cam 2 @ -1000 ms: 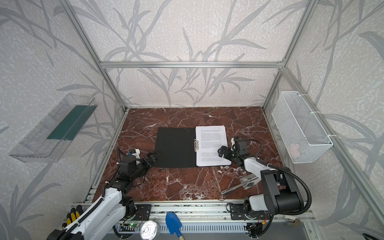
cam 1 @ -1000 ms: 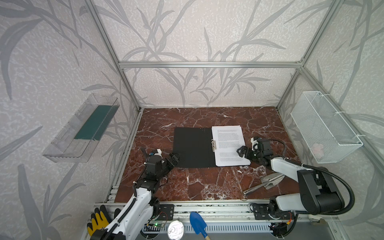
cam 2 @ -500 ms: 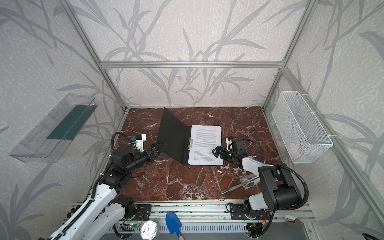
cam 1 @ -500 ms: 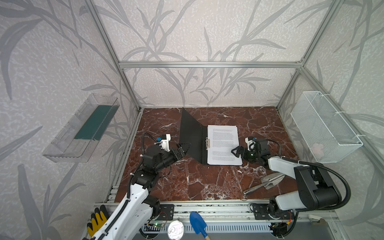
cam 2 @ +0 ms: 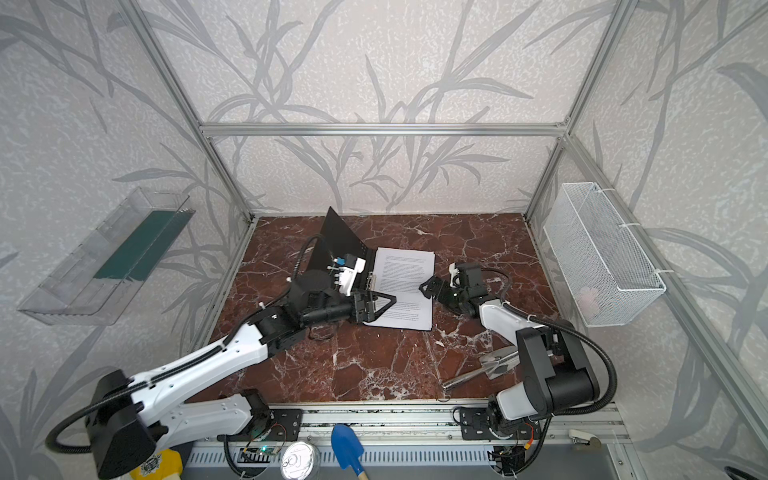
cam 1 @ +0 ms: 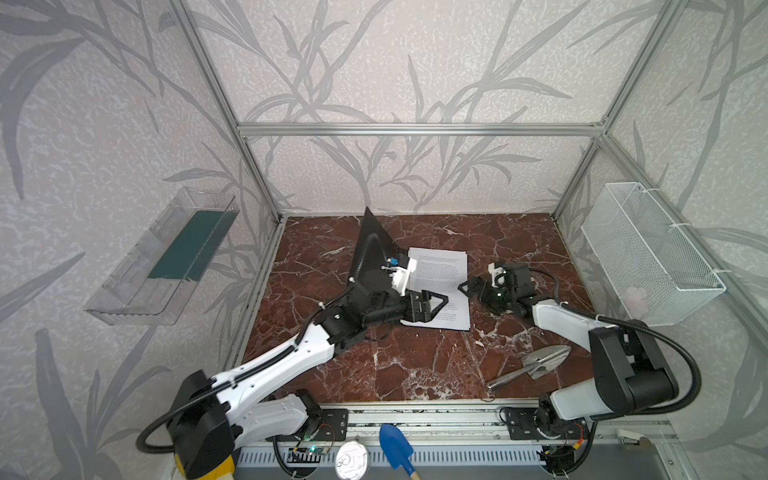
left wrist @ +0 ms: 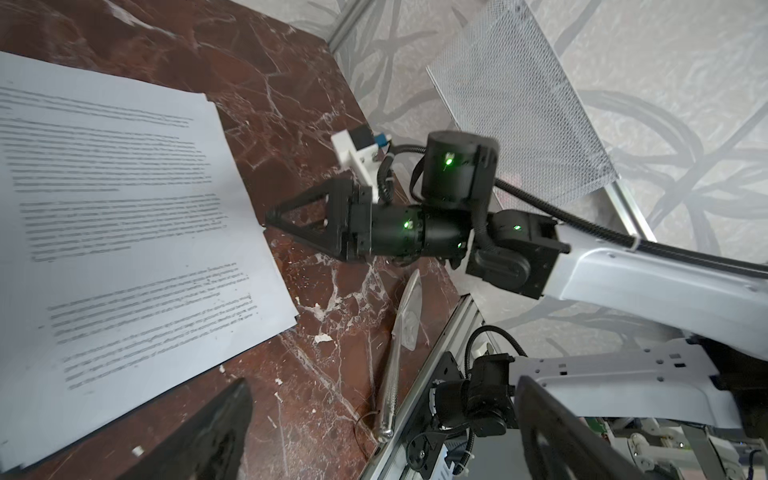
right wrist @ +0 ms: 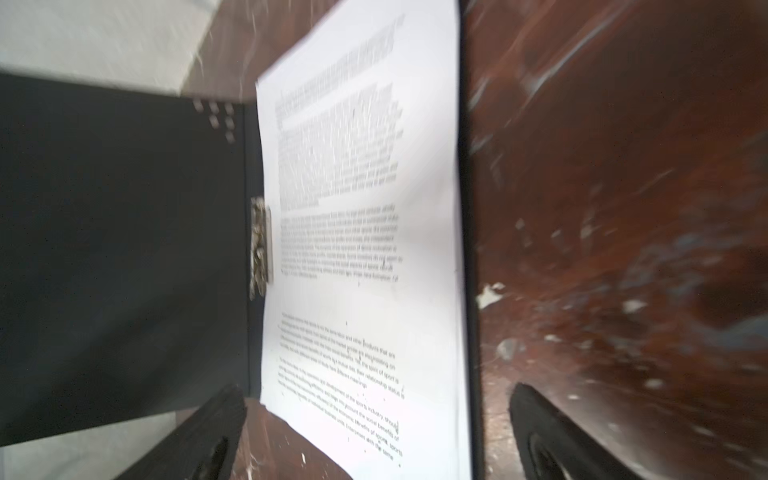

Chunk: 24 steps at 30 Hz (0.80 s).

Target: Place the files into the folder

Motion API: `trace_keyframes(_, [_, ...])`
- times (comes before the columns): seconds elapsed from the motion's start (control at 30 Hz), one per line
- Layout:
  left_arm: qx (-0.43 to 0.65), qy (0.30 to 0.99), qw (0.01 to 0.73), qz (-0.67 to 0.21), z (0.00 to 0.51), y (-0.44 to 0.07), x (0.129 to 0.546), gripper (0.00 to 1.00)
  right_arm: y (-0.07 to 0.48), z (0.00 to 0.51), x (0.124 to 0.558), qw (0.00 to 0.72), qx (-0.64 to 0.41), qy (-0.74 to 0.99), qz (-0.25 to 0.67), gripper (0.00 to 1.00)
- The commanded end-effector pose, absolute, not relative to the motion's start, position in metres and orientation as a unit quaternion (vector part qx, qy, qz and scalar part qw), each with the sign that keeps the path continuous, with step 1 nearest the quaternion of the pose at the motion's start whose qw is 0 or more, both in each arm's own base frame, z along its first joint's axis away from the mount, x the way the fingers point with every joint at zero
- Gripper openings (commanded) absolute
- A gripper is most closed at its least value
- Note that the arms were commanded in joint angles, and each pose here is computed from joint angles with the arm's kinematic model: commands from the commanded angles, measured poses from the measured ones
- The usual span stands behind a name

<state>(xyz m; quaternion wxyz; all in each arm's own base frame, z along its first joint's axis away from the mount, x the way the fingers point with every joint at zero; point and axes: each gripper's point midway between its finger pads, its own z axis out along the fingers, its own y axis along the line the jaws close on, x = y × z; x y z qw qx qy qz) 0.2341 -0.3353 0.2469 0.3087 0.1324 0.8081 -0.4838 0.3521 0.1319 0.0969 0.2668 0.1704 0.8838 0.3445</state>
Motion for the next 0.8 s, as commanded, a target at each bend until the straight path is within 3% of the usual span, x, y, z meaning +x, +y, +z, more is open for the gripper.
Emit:
trace_keyframes(0.0, [0.17,0.803,0.311,-0.48,0.235,-0.375,0.242,0.98,0.091,0.143,0.354,0.33,0.214,0.86,0.324,0.99])
trace_keyframes(0.1, [0.19,0.803,0.302,-0.478,0.238,-0.39,0.243,0.97,0.077,0.162,0.34,0.366,0.197,0.86,0.297,0.99])
trace_keyframes(0.17, [0.157,0.811,0.32,-0.463,0.243,-0.37,0.255,0.99,0.081,0.16,0.332,0.364,0.182,0.863,0.3,0.99])
trace_keyframes(0.27, [0.075,0.82,0.31,-0.475,0.231,-0.318,0.282,0.99,0.09,0.147,0.328,0.347,0.167,0.867,0.315,0.99])
trace_keyframes(0.47, [-0.089,0.872,0.326,-0.354,0.16,-0.176,0.308,0.99,0.112,0.109,0.33,0.302,0.147,0.885,0.322,0.99])
trace_keyframes(0.63, [-0.227,0.869,0.362,-0.249,0.117,-0.069,0.314,0.99,0.133,0.084,0.334,0.268,0.119,0.9,0.323,0.99])
trace_keyframes(0.77, [-0.305,0.846,0.367,-0.237,0.094,-0.022,0.323,0.99,0.142,0.066,0.333,0.237,0.102,0.91,0.324,0.99])
